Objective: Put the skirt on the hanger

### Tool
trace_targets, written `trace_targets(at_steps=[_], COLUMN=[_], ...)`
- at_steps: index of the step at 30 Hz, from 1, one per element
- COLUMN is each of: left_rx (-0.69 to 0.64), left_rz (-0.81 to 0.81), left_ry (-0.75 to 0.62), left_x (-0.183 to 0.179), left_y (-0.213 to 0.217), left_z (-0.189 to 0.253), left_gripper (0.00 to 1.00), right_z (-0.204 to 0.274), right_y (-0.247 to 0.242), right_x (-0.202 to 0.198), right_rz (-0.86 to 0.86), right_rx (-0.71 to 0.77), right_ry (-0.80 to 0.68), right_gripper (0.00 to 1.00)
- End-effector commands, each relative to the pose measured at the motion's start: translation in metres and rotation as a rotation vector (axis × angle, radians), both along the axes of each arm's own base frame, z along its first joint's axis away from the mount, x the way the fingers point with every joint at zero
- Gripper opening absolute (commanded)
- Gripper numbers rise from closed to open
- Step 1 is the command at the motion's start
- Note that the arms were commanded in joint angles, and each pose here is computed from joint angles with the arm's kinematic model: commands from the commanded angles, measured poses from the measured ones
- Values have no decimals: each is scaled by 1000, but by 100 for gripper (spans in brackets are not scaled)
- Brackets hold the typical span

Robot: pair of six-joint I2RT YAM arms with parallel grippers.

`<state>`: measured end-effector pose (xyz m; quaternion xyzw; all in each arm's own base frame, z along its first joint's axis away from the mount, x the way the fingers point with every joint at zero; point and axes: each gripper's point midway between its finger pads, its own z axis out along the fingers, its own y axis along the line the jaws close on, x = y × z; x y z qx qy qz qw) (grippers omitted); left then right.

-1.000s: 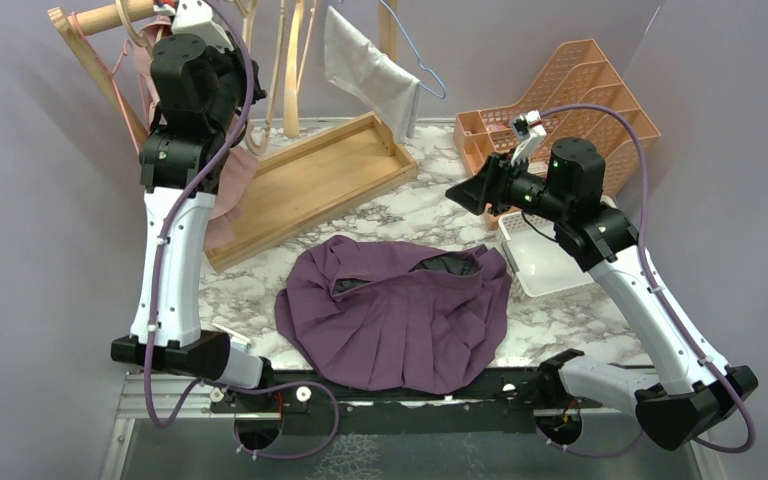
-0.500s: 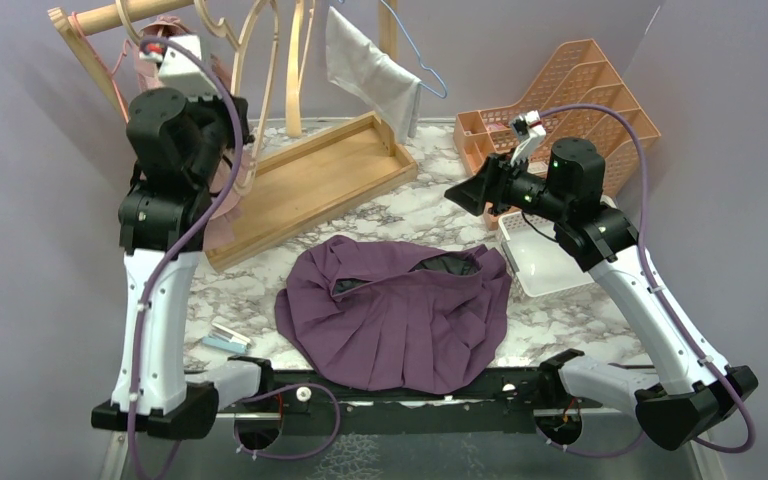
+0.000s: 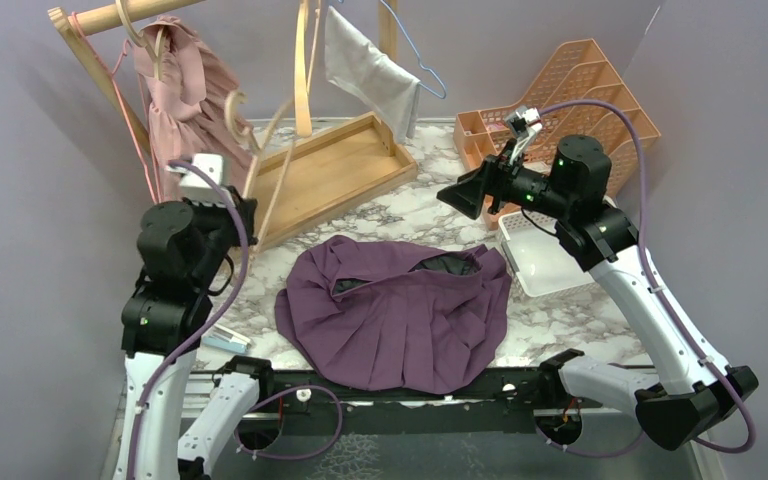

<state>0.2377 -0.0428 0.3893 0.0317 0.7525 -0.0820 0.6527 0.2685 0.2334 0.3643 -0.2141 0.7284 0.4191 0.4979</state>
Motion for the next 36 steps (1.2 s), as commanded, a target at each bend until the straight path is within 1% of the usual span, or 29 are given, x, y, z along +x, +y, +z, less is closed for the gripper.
trace_targets(at_steps=[1, 8, 11, 14, 15, 17, 20, 25, 28, 36], left_rx=[52, 121, 175, 228, 238, 256, 233, 164, 129, 111], left_rz=[-213, -563, -593, -609, -634, -745, -865, -985, -1033, -1102], left_ry=[115, 69, 26, -14, -28, -72, -111, -118, -129, -137], left_x=[-14, -50, -57, -64, -67, -80, -96, -107, -111, -115], left_y=[-32, -78, -77, -75, -77, -89, -104, -120, -126, -134], left_z=[-51, -64, -67, -67, -66, -66, -63, -57, -53, -53], left_gripper=[0, 0, 0, 0, 0, 0, 0, 0, 0, 0], right_z=[29, 33, 30, 25, 25, 25, 28, 35, 30, 13], right_y=[7, 8, 12, 18, 21, 27, 38, 63, 81, 124], right_x=[-9, -20, -27, -31, -33, -41, -51, -72, -78, -95], right_rz=[82, 143, 214, 301, 330, 389, 443, 548, 599, 738], right_rx=[21, 6, -15, -35, -37, -33, -19, 11, 14, 12], right_ry=[-127, -224, -287, -302, -309, -334, -380, -457, -464, -476], right_gripper=[75, 77, 76, 76, 76, 76, 76, 76, 76, 74])
